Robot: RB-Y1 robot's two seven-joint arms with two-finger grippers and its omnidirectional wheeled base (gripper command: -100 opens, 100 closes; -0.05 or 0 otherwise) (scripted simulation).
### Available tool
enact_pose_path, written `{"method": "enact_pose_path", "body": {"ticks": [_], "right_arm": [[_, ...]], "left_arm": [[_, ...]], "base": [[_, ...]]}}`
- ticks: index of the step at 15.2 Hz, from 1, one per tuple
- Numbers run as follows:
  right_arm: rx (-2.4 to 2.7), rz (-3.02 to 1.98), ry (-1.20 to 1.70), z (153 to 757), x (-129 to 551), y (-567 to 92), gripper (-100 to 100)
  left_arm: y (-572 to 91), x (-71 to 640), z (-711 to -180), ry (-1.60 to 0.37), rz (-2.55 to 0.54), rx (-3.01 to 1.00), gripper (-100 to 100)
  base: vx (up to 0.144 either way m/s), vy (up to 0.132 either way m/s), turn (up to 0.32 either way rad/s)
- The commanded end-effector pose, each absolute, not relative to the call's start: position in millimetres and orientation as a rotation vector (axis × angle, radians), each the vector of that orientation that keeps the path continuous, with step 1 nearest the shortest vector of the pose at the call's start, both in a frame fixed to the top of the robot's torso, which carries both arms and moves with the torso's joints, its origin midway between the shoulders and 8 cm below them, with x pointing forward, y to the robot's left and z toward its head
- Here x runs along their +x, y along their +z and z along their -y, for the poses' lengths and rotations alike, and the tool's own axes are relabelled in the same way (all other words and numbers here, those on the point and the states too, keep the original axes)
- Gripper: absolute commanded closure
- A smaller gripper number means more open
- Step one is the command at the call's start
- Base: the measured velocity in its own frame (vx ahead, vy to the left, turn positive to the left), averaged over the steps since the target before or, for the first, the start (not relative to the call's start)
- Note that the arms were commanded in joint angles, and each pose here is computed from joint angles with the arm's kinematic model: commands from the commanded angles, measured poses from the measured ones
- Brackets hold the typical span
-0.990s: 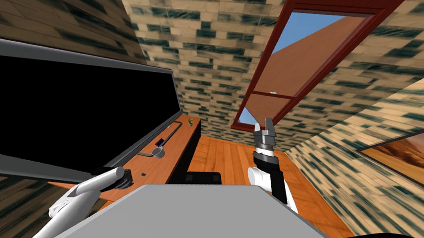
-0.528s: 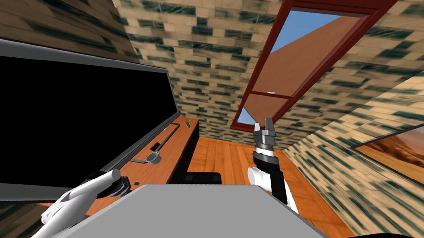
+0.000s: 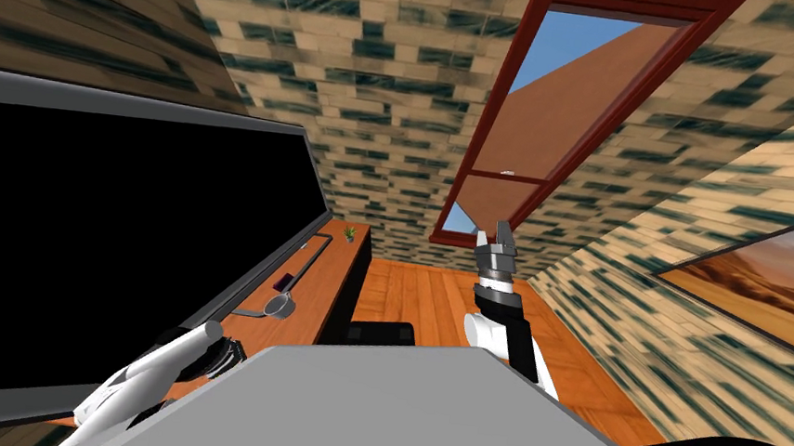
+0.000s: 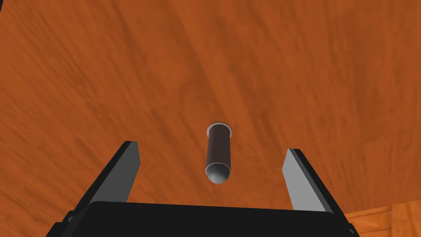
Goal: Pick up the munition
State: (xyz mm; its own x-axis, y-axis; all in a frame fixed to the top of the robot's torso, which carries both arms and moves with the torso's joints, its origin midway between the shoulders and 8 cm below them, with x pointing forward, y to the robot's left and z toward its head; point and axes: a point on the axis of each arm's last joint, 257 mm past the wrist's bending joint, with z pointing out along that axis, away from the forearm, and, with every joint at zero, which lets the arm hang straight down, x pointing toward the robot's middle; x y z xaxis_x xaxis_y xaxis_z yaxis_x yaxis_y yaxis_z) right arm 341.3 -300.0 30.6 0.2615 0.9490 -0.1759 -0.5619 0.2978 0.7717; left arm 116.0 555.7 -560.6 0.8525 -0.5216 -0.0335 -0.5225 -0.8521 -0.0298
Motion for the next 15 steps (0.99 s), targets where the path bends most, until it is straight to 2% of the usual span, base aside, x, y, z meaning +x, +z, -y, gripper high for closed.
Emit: {"method": "enact_pose_path", "body": {"ticks": [1,5,6,15], "right_arm": [[0.652,-0.716,1.126,300.0,341.3,30.6,0],[0.652,-0.716,1.126,300.0,341.3,30.6,0],[0.652,-0.716,1.126,300.0,341.3,30.6,0],[0.652,-0.716,1.126,300.0,341.3,30.6,0]], "left_arm": [[-570.7,114.7,-546.2,0.034,-0.847,-2.983,-100],[-577.0,113.9,-539.8,0.034,-0.852,-2.984,-100],[-577.8,114.4,-539.4,0.032,-0.852,-2.982,100],[-561.6,115.6,-555.9,0.035,-0.842,-2.982,100]], "base": [[0.022,0.059,0.037],[-0.008,0.009,-0.026],[0.000,0.000,0.000],[0.002,-0.009,0.006]]}}
